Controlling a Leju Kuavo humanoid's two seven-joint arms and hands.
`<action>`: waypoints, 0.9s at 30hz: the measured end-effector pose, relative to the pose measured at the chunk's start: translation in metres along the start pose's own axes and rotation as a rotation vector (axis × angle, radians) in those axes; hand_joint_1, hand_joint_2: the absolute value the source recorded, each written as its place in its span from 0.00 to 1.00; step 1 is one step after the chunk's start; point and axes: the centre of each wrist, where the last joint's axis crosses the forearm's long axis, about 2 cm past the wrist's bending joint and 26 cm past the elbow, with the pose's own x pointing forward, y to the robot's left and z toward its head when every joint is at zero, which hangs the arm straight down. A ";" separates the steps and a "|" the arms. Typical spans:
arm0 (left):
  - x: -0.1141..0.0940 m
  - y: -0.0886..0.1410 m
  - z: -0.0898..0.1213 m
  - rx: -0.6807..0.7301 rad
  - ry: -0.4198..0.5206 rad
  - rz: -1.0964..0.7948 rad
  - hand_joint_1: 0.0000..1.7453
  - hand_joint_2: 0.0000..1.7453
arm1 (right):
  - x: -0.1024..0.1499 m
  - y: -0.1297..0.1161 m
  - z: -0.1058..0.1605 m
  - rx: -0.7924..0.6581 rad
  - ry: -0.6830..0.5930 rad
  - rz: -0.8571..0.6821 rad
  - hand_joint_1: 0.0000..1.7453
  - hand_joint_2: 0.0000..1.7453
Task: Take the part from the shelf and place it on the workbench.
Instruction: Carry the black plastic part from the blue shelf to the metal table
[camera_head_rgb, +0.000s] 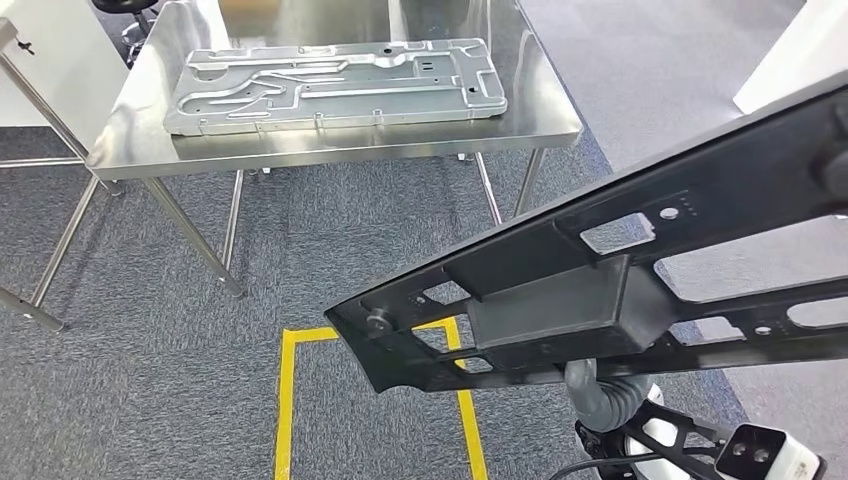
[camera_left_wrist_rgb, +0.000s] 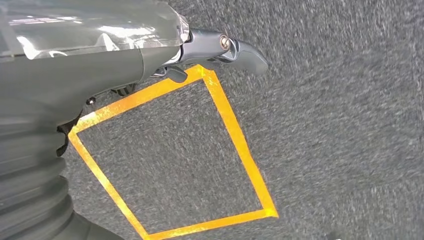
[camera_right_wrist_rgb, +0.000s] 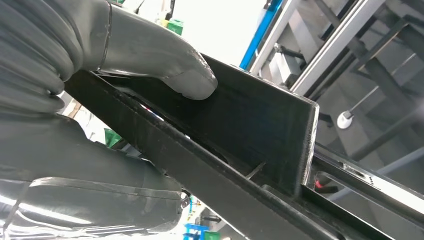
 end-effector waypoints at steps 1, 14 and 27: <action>0.000 0.000 0.000 0.000 0.001 0.000 0.00 1.00 | 0.000 0.000 0.001 0.000 0.003 0.001 1.00 1.00; -0.003 0.000 0.001 0.002 0.007 -0.001 0.00 1.00 | -0.002 0.000 0.001 -0.002 0.020 0.040 1.00 1.00; -0.004 0.004 0.002 0.008 0.007 -0.004 0.00 1.00 | -0.005 0.003 0.001 -0.021 0.018 0.027 1.00 1.00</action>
